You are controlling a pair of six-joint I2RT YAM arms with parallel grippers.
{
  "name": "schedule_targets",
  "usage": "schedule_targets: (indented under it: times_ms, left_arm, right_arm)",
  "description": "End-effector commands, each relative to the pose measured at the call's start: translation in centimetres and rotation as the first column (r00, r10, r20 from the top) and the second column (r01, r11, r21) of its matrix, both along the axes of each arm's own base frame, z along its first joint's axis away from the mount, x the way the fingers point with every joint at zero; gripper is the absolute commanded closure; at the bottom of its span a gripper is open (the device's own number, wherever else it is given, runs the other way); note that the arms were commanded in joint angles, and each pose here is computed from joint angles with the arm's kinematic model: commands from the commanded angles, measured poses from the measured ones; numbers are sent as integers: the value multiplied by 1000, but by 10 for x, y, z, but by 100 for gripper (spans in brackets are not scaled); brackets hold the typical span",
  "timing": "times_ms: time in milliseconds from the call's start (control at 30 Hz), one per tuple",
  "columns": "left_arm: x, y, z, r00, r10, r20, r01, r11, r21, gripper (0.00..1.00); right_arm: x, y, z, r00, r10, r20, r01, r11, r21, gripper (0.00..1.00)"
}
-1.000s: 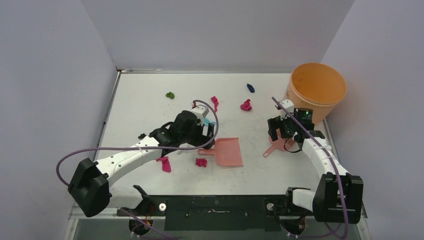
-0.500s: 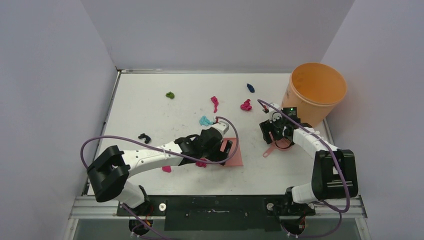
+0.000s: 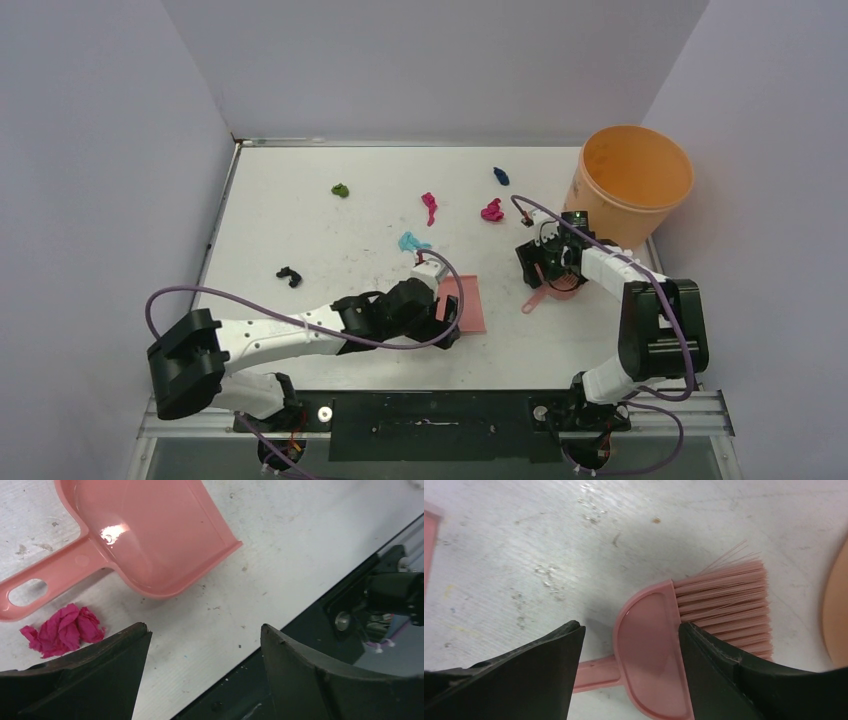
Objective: Sweep away the paper scraps from the table
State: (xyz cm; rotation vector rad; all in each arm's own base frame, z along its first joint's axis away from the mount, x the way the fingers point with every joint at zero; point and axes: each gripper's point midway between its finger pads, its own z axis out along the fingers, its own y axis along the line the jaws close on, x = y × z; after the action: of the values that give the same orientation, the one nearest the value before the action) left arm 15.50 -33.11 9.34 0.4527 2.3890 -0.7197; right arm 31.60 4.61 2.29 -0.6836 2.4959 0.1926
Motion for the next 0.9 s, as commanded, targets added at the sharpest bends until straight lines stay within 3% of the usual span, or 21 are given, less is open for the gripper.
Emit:
schedule_targets:
  times_ms: [0, 233, 400, 500, 633, 733, 867]
  left_arm:
    - [-3, -9, 43, 999, 52, 15, -49, 984, -172, 21]
    - [-10, 17, 56, 992, 123, 19, -116, 970, -212, 22]
    - [-9, 43, 55, 981, 192, 41, -181, 965, -189, 24]
    - [-12, 46, 62, 981, 189, 50, -176, 964, -199, 25]
    - [-18, 30, 75, 985, 154, 74, -132, 960, -245, 25]
    - [-19, 3, 81, 990, 96, 100, -67, 963, -260, 25]
    - [-7, -39, 78, 987, 38, 155, -11, 985, -170, 26]
  right_arm:
    - [-2, 34, 12, 996, 87, -17, -84, 987, 135, 30]
    - [-16, 69, 25, 980, 198, -28, -184, 947, 264, 31]
    - [-30, 101, 67, 949, 314, 3, -280, 840, 465, 33]
    - [-20, 89, 92, 962, 254, 97, -271, 866, 420, 33]
    - [-10, 49, 107, 973, 153, 173, -196, 944, 264, 33]
    - [-14, 12, 119, 980, 58, 189, -107, 960, 258, 34]
    - [-29, -18, 139, 977, -22, 211, -39, 958, 283, 36]
